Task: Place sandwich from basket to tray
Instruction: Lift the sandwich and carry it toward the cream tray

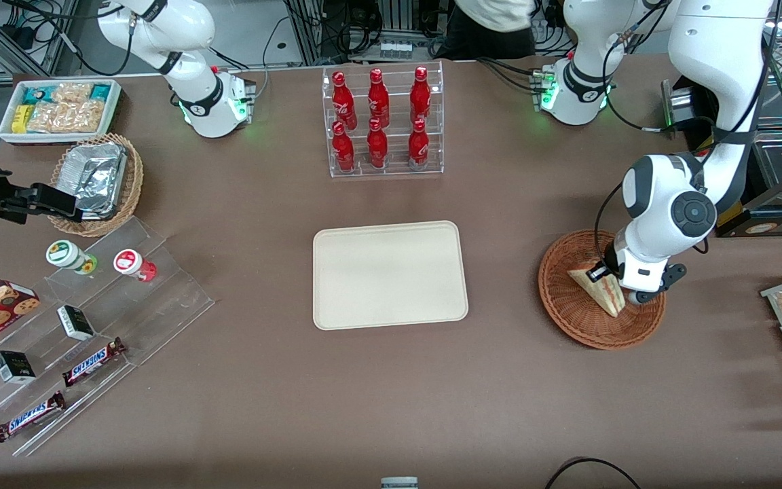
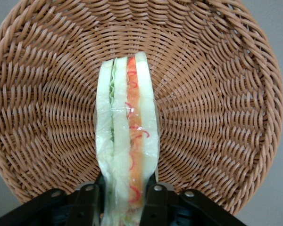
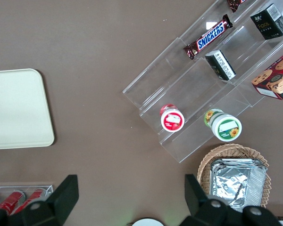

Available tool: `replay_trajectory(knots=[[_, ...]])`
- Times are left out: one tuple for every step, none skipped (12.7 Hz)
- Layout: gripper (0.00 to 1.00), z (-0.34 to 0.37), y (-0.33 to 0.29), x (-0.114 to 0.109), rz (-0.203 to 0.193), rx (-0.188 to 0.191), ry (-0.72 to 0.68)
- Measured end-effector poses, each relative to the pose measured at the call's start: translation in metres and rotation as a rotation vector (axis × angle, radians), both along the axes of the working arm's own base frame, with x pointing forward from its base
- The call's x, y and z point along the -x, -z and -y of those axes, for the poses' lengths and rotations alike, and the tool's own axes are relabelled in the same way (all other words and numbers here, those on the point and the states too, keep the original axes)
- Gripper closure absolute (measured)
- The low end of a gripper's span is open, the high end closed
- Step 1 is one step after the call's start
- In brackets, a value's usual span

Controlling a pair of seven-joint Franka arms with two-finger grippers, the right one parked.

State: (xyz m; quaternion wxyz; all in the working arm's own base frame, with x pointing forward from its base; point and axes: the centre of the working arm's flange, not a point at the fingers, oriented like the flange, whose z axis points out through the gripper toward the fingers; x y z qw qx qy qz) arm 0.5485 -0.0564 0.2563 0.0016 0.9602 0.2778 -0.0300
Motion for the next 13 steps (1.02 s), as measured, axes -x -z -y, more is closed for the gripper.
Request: replay_trajectory(knots=[[0.73, 0.000, -0.002, 0.001, -0.007, -0.001, 0.002], [0.74, 0.000, -0.007, 0.001, -0.020, -0.002, 0.005], [0.75, 0.001, -0.018, -0.001, -0.037, -0.008, 0.015], [0.76, 0.002, -0.033, -0.004, -0.056, -0.016, 0.026], [0.77, 0.004, -0.052, -0.010, -0.070, -0.023, 0.038], [0.81, 0.008, -0.072, -0.016, -0.077, -0.024, 0.052], [0.85, 0.015, -0.090, -0.022, -0.076, -0.023, 0.071], [0.85, 0.026, -0.104, -0.026, -0.076, -0.022, 0.098], [0.85, 0.038, -0.112, -0.027, -0.080, -0.020, 0.129], [0.85, 0.051, -0.118, -0.026, -0.085, -0.019, 0.162], [0.85, 0.065, -0.120, -0.025, -0.086, -0.017, 0.193], [0.85, 0.079, -0.120, -0.022, -0.086, -0.016, 0.224], [0.85, 0.095, -0.118, -0.019, -0.089, -0.016, 0.256]])
